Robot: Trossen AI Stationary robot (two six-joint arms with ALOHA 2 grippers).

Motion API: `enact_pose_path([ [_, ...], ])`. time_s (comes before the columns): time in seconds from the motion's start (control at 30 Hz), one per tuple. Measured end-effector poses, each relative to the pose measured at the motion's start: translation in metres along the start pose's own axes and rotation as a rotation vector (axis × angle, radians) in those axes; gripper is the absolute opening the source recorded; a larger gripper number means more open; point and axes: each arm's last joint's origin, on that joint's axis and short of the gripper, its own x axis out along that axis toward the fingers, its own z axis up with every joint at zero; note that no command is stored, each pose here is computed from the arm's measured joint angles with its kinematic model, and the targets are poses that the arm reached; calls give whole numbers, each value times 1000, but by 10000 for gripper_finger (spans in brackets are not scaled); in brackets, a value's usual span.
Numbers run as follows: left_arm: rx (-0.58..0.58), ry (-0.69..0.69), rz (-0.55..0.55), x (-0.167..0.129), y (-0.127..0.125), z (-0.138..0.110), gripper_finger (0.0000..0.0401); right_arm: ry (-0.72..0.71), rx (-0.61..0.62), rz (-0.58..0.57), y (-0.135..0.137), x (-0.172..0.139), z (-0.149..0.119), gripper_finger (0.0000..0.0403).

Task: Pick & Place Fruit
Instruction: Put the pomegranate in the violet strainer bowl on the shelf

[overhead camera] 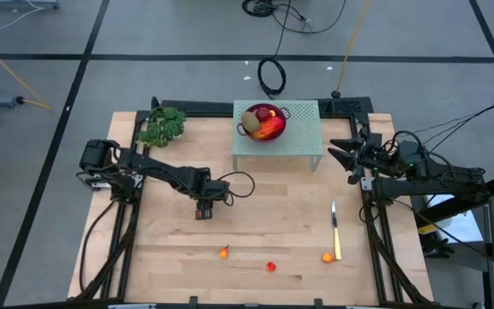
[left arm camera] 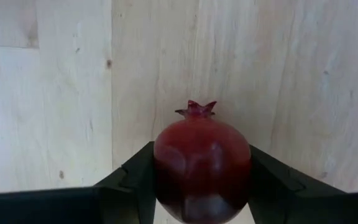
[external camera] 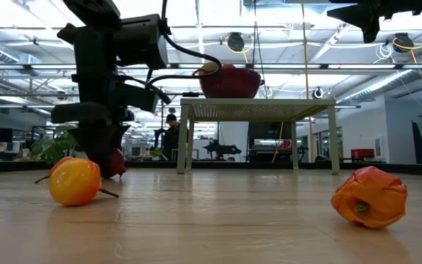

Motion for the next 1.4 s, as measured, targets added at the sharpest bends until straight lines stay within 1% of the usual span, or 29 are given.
enact_pose_path([
  [0.17, -15, -50, 12, -14, 3, -1, 178, 0, 0, 0, 0, 0, 0, 151],
  [0.27, -27, -123, 31, -34, 6, -1, 182, -1, 0, -2, 0, 0, 0, 151],
  [0.4, -70, -284, 64, -73, 13, 8, 184, -2, 1, -3, 0, 0, 0, 151],
  [0.5, -113, -419, 98, -108, 21, 19, 185, -1, 7, -3, 0, 0, 0, 151],
  [0.63, -196, -600, 183, -156, 34, 38, 186, -2, 7, -4, 0, 0, 0, 151],
  [0.73, -215, -721, 262, -186, 43, 51, 187, -2, 7, -4, 0, 0, 0, 151],
  [0.8, -199, -788, 301, -198, 46, 60, 187, -1, 7, -3, 0, 0, 0, 151],
  [1.0, -181, -927, 416, -214, 52, 87, 188, 0, 7, 0, 0, 0, 0, 151],
  [1.1, -171, -947, 467, -210, 53, 104, 188, 0, 6, 0, 0, 0, 0, 151],
  [1.3, -148, -900, 487, -190, 54, 139, 188, 0, 4, 0, 0, 0, 0, 151],
  [1.33, -140, -893, 502, -186, 54, 145, 188, 0, 4, 0, 0, 0, 0, 151],
  [1.4, -127, -855, 569, -179, 55, 155, 188, 0, 4, 0, 0, 0, 0, 151],
])
